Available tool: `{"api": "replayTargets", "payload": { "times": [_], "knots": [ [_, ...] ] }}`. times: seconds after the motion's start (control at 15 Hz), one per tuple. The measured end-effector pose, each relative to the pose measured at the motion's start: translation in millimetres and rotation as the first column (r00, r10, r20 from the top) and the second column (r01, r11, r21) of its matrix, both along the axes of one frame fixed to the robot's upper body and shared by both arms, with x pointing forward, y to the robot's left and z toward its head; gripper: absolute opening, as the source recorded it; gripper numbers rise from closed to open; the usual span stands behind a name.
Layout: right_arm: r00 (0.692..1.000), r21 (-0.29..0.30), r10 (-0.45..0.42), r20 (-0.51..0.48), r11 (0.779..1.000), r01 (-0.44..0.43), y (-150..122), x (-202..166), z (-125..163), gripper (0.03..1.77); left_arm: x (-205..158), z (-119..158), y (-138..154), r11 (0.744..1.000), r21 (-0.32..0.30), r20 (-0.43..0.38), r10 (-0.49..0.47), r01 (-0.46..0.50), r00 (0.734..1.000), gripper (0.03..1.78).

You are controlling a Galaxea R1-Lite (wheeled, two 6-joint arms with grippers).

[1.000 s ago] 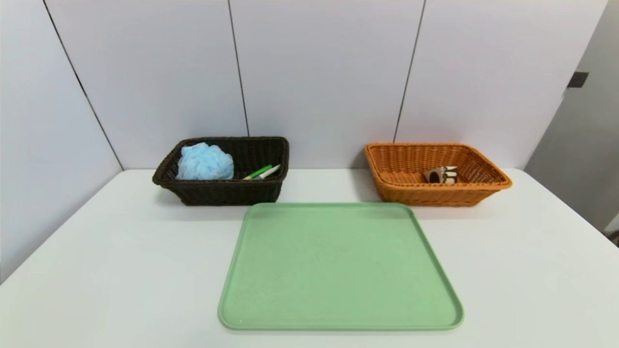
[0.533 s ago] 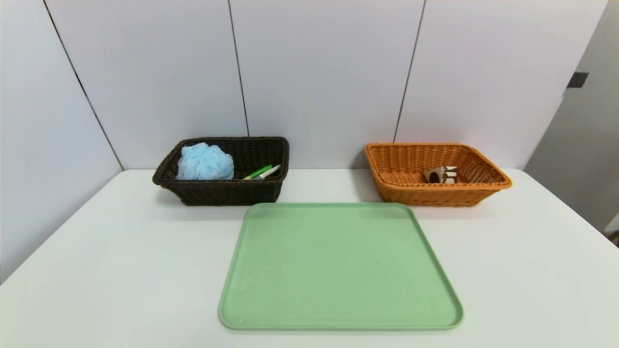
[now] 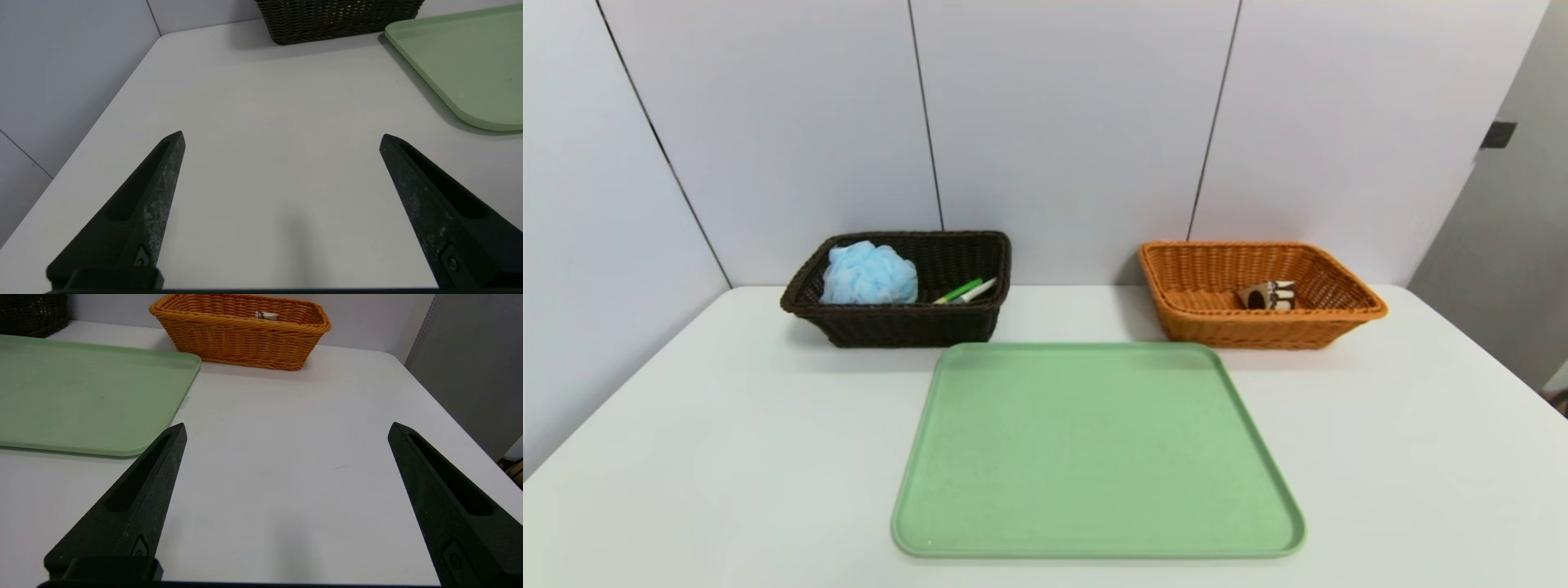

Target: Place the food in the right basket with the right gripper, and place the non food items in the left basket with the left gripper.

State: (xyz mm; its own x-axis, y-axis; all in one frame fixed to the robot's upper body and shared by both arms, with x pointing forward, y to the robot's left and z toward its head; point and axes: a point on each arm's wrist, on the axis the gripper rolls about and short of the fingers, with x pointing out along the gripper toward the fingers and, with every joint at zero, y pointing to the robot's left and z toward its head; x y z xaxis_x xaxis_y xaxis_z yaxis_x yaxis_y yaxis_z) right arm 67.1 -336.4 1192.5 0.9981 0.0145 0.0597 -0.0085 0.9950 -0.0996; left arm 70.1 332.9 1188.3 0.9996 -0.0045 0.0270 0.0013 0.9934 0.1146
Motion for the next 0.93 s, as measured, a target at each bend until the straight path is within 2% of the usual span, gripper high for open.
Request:
{"api": "replayTargets", "payload": {
  "times": [0.13, 0.27, 0.47, 0.6, 0.8, 0.93],
  "knots": [
    [0.998, 0.012, 0.002, -0.057, 1.000, -0.001, 0.0, 1.5, -8.8, 1.70, -0.7, -4.6, -0.2, 1.000, 0.000, -0.024, -0.010, 0.010, 1.000, 1.69],
    [0.998, 0.040, 0.006, -0.062, 0.999, -0.004, 0.1, 1.8, -9.8, 1.70, -0.9, -5.1, -0.2, 1.000, -0.001, -0.023, -0.008, 0.008, 1.000, 1.69],
    [0.998, 0.045, 0.006, -0.063, 0.999, -0.003, 0.1, 1.9, -10.2, 1.70, -1.0, -5.2, -0.1, 1.000, -0.011, -0.021, -0.005, 0.005, 1.000, 1.69],
    [0.998, 0.046, 0.004, -0.062, 0.999, -0.002, 0.0, 1.9, -10.2, 1.70, -1.1, -5.5, 0.0, 0.999, -0.053, -0.024, -0.004, 0.002, 1.000, 1.69],
    [0.998, 0.046, 0.006, -0.062, 0.999, -0.003, 0.1, 1.9, -10.2, 1.70, -1.1, -5.3, 0.5, 0.986, -0.163, -0.021, 0.018, -0.021, 1.000, 1.69],
    [0.998, 0.050, 0.005, -0.061, 0.999, -0.002, 0.0, 1.9, -10.2, 1.70, -1.1, -5.1, 0.7, 0.984, -0.176, -0.020, 0.027, -0.030, 0.999, 1.69]
  ]
}}
